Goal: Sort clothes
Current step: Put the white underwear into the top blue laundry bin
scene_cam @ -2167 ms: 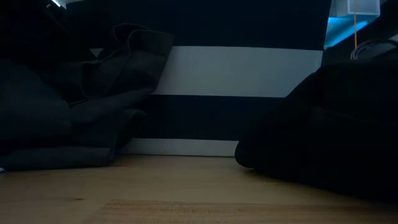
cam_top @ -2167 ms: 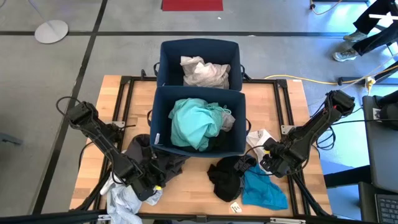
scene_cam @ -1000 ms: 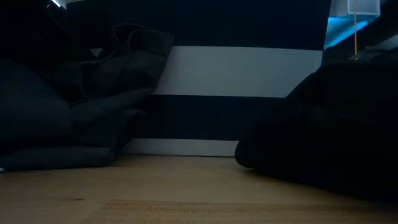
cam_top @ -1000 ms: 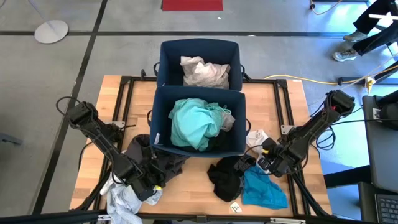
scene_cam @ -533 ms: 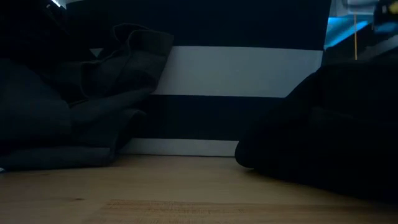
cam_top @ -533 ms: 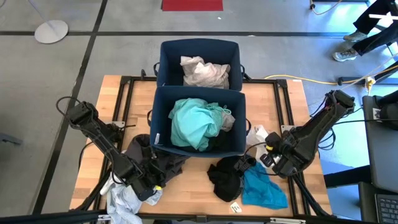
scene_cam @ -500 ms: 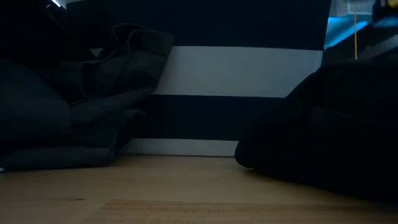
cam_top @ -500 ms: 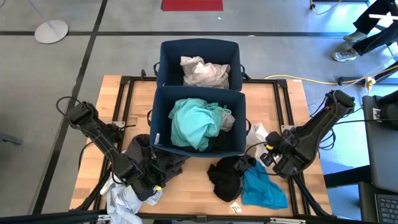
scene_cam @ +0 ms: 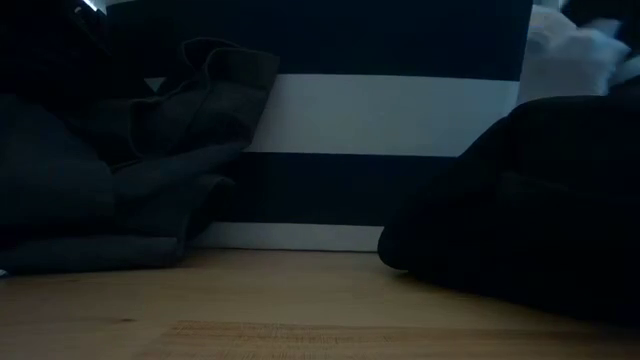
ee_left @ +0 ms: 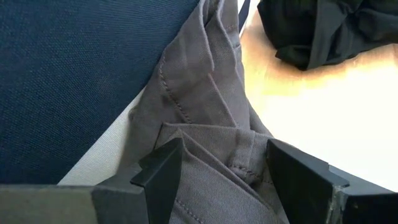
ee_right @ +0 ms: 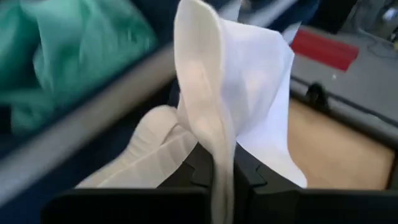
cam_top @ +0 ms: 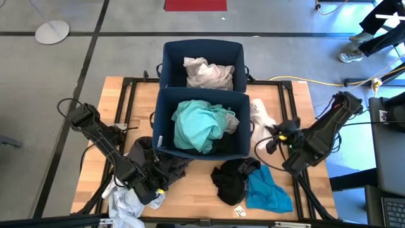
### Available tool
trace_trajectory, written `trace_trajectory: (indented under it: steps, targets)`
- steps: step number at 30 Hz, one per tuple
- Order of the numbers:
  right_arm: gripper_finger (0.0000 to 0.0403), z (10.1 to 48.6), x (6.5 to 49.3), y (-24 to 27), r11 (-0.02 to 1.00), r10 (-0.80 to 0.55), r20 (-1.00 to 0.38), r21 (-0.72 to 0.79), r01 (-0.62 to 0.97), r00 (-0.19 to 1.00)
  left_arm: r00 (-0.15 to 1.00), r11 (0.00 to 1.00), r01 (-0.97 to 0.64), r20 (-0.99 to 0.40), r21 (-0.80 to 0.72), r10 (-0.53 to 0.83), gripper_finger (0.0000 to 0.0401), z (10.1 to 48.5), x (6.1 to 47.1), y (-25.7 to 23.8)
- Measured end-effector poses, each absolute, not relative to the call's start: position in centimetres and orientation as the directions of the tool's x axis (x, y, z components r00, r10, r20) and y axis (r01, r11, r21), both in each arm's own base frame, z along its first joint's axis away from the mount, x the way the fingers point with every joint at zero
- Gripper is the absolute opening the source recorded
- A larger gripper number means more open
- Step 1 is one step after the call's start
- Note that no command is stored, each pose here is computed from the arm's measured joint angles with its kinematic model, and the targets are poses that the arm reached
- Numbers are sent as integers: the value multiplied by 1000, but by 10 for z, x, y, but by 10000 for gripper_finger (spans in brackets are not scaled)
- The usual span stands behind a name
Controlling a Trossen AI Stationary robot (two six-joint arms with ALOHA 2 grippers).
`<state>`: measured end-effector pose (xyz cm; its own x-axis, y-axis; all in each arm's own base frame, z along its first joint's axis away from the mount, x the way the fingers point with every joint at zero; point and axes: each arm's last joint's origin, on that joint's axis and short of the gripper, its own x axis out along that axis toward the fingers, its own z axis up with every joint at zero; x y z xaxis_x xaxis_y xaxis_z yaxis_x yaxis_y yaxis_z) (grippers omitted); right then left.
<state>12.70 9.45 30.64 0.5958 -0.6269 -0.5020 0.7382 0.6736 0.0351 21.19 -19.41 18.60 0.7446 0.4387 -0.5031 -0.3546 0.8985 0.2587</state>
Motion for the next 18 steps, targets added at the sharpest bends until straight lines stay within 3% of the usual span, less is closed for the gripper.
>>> trace_trajectory:
  steps: [10, 18]
  targets:
    - [20, 365, 144, 71, 654, -732, -323, -87, 752, 600, 745, 898, -343, -503, 275, 439, 224, 186, 212, -194]
    - [21, 400, 160, 43, 583, -805, -294, -229, 779, 516, 746, 894, -324, -497, 310, 443, 224, 186, 212, -194]
